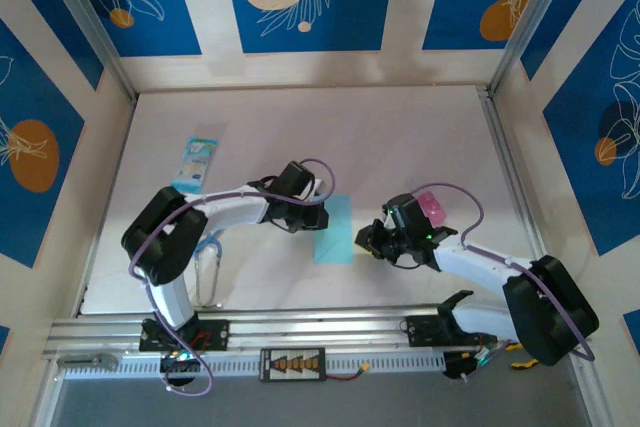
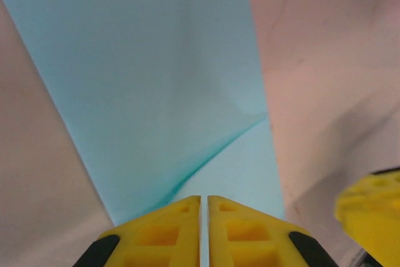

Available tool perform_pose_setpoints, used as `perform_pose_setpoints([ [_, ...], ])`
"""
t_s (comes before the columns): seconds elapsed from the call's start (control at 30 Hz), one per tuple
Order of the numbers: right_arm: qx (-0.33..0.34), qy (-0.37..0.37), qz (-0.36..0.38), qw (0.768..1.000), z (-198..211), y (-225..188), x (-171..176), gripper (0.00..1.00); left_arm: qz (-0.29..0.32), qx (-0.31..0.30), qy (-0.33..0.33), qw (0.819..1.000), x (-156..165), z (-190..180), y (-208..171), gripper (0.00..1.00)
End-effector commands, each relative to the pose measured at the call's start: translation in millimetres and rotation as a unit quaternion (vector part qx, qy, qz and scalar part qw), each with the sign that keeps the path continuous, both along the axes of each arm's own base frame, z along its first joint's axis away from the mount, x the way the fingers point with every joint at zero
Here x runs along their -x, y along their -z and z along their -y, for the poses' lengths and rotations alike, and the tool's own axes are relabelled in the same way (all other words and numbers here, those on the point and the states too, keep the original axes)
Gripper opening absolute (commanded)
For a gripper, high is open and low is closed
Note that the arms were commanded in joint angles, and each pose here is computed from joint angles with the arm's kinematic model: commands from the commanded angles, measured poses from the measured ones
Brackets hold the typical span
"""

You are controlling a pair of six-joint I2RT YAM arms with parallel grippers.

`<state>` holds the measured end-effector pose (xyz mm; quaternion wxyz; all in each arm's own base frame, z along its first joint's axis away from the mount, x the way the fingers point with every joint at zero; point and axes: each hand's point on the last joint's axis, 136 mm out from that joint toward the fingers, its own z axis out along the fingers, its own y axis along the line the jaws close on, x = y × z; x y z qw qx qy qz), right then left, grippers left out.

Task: Fold a paper plane with a square sheet of paper (pick it up from the middle)
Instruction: Turn over the paper at the center of the table.

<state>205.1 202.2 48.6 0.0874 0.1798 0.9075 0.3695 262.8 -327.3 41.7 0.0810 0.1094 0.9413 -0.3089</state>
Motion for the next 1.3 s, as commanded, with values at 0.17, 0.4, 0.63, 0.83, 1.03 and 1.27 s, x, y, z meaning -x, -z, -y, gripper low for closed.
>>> perform_pose_setpoints([
  [0.17, 0.008, -0.019, -0.047, 0.999, -6.4, 3.6, 18.3, 0.21, -0.038, -0.034, 0.022, 0.998, 16.4, -12.8, 25.7, 0.09],
  [0.4, 0.023, -0.029, -0.063, 0.997, -14.3, 9.8, 18.2, 0.24, -0.044, -0.041, 0.022, 0.998, 21.4, -17.1, 32.5, 0.08],
  [0.63, 0.034, -0.046, -0.083, 0.995, -27.5, 17.5, 19.1, 0.26, -0.061, -0.031, 0.002, 0.998, 26.7, -17.8, 34.7, 0.08],
  [0.83, 0.063, -0.030, -0.109, 0.992, -28.1, 33.8, 20.8, 0.27, -0.072, -0.017, -0.010, 0.997, 30.0, -15.9, 34.5, 0.08],
  [1.03, 0.067, -0.024, -0.108, 0.992, -34.6, 39.7, 13.2, 0.35, -0.072, -0.019, -0.011, 0.997, 32.5, -17.4, 34.7, 0.07],
  [1.27, 0.016, -0.021, -0.053, 0.998, -48.3, 23.4, -9.2, 0.51, -0.071, -0.023, -0.012, 0.997, 33.5, -19.7, 35.8, 0.07],
])
